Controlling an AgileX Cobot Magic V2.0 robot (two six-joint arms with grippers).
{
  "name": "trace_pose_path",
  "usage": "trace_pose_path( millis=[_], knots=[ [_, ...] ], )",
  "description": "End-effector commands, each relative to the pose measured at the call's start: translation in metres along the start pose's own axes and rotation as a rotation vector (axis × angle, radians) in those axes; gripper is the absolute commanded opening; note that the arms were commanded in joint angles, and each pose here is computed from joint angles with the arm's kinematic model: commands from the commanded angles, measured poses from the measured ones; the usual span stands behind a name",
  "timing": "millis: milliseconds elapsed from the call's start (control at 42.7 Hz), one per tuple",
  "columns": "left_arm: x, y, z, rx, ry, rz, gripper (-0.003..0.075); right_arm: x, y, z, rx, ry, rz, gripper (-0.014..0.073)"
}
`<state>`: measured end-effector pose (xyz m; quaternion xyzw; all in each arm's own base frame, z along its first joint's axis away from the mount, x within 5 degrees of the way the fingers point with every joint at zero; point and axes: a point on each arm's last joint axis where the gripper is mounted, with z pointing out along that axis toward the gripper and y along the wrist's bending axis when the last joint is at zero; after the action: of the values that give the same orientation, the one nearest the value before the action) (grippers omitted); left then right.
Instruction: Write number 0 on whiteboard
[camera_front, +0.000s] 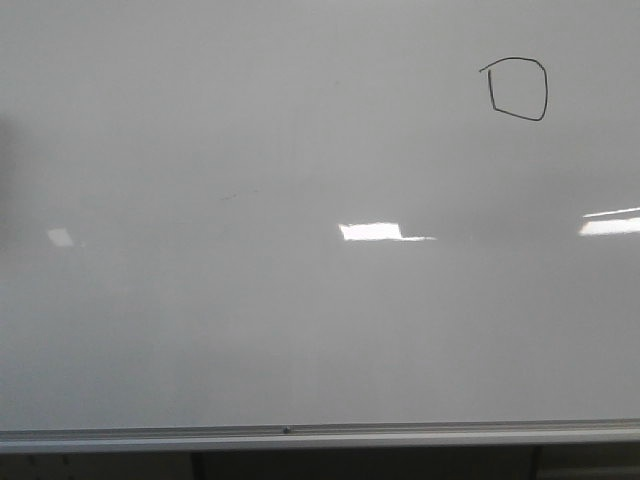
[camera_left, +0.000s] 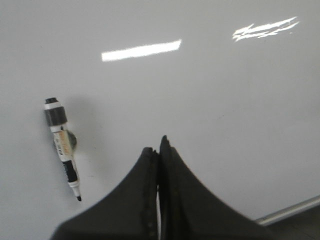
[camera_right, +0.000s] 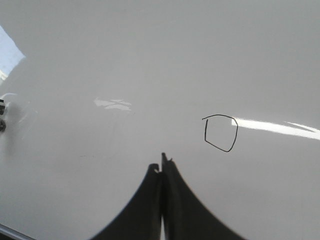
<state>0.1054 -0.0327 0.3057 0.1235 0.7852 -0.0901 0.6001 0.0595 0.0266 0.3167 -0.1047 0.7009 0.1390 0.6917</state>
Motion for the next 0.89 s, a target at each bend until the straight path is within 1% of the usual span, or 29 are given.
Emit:
trace_pose_path(
  millis=[0,187,234,374,468,608,866],
  knots=[
    [0.000,0.004,-0.012,-0.049,-0.166,0.015,-0.0020,-0.014,-0.003,-0.001,0.041,-0.081,0.005,-0.0068],
    [0.053,0.013,-0.032,-0.205,-0.229,-0.048,-0.0020,-0.014,-0.003,-0.001,0.041,-0.081,0.005,-0.0068],
    [0.069,0.014,-0.034,-0.249,-0.234,-0.043,-0.0020,-0.014,-0.003,-0.001,0.041,-0.081,0.005,-0.0068],
    [0.097,0.016,-0.037,-0.340,-0.270,-0.044,-0.0020,-0.014,-0.003,-0.001,0.041,-0.081,0.005,-0.0068],
    [0.108,0.018,-0.033,-0.368,-0.259,-0.049,-0.0020,-0.014,-0.003,0.000,0.040,-0.079,0.005,-0.0068],
    [0.121,0.019,-0.028,-0.372,-0.243,-0.061,-0.0020,-0.014,-0.003,0.000,0.040,-0.079,0.005,-0.0068],
    [0.120,0.019,-0.028,-0.368,-0.264,-0.078,-0.0020,-0.014,-0.003,0.000,0.040,-0.079,0.005,-0.0068]
  ],
)
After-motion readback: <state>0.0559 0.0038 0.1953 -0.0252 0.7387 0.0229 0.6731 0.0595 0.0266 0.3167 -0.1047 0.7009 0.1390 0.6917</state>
